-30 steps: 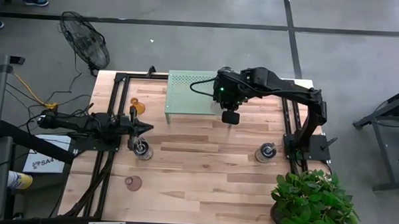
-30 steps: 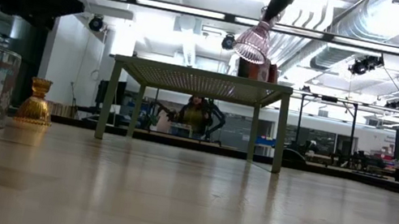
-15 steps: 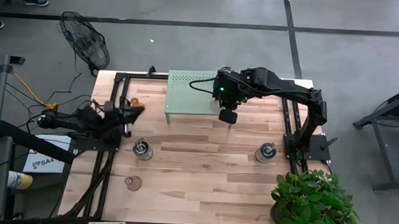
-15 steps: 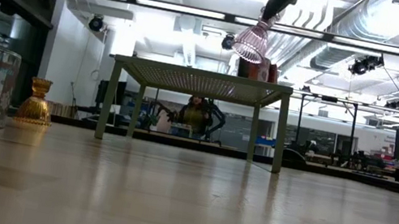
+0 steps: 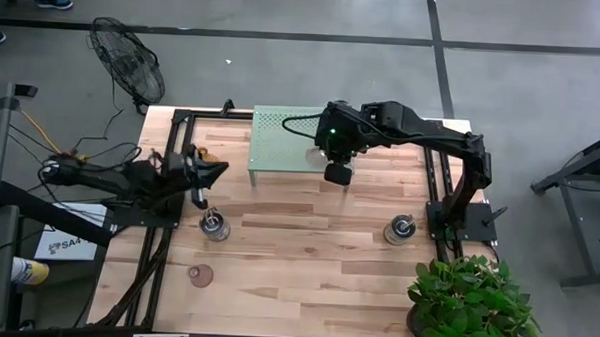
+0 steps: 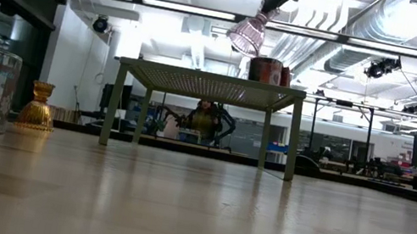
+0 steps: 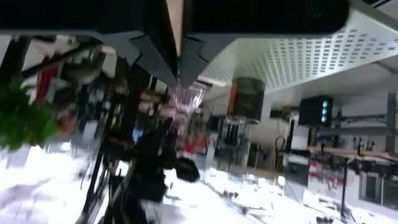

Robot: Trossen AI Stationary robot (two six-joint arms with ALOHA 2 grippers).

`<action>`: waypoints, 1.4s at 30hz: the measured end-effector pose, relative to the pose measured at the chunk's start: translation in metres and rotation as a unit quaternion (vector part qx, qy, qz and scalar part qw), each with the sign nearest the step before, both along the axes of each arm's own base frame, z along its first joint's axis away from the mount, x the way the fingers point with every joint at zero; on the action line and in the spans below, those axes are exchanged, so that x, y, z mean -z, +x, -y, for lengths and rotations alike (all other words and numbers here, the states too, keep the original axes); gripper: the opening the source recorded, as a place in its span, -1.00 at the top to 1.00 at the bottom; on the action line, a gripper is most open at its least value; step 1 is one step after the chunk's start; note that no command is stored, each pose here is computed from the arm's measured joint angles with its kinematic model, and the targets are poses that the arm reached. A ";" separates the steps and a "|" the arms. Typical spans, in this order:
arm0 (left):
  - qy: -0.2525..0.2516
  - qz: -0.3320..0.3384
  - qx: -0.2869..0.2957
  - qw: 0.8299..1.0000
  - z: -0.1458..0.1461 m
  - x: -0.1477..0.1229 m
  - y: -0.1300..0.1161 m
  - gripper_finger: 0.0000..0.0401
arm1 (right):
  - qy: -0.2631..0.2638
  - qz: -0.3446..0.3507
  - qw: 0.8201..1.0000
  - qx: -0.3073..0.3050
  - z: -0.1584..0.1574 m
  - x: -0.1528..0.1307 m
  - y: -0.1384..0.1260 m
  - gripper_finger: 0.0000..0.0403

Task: Pick & Place candle stick holders
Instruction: Put the top pink glass candle holder on the shelf

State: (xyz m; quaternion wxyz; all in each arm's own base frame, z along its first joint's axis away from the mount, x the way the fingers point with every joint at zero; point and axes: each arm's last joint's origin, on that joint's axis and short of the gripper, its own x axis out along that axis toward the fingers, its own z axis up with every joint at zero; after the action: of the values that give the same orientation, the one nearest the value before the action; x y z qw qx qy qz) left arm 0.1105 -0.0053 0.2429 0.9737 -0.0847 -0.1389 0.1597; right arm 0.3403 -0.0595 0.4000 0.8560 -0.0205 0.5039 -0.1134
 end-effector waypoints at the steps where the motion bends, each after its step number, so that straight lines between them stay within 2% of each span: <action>1: 0.002 -0.012 -0.001 1.000 0.001 -0.004 0.006 0.82 | -0.003 0.003 1.000 -0.005 0.000 0.000 0.001 0.87; 3: -0.011 -0.028 -0.025 0.999 0.002 -0.015 0.017 0.68 | -0.009 0.008 1.000 -0.013 0.001 -0.001 0.002 0.87; 5: -0.018 -0.046 -0.072 0.996 0.002 -0.028 0.031 0.53 | -0.014 0.014 1.000 -0.020 0.001 -0.002 0.003 0.87; 7: 0.004 -0.070 -0.134 0.988 -0.001 -0.043 0.045 0.37 | -0.017 0.018 0.999 -0.023 0.001 -0.002 0.004 0.87; 9: 0.043 -0.092 -0.163 0.981 -0.003 -0.063 0.060 0.24 | -0.019 0.020 0.999 -0.026 0.001 -0.003 0.004 0.87; 14: 0.094 -0.161 -0.132 0.973 -0.014 -0.105 0.100 0.03 | -0.032 0.032 0.998 -0.042 0.002 -0.002 0.008 0.87; 17: 0.106 -0.236 -0.116 0.959 -0.023 -0.118 0.124 -0.02 | -0.042 0.034 0.997 -0.047 0.003 0.000 0.010 0.87; 22: 0.106 -0.292 -0.085 0.947 -0.036 -0.135 0.154 -0.03 | -0.079 0.039 0.996 -0.028 0.005 -0.002 0.012 0.87; 25: 0.104 -0.310 -0.075 0.942 -0.041 -0.138 0.163 -0.03 | -0.100 0.038 0.994 -0.020 0.007 -0.003 0.012 0.87; 31: 0.100 -0.322 -0.058 0.940 -0.050 -0.132 0.176 -0.03 | -0.105 0.056 0.992 -0.036 0.007 -0.004 0.017 0.87; 42: 0.107 -0.351 -0.068 0.928 -0.053 -0.116 0.193 -0.03 | -0.112 0.087 0.989 -0.051 0.007 -0.008 0.022 0.87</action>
State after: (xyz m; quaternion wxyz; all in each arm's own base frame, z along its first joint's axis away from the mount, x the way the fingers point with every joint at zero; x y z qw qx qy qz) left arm 0.3032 0.0472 0.3584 0.9502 0.0912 0.1904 0.2293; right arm 0.3625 -0.0665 0.4084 0.8936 -0.1317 0.4097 -0.1272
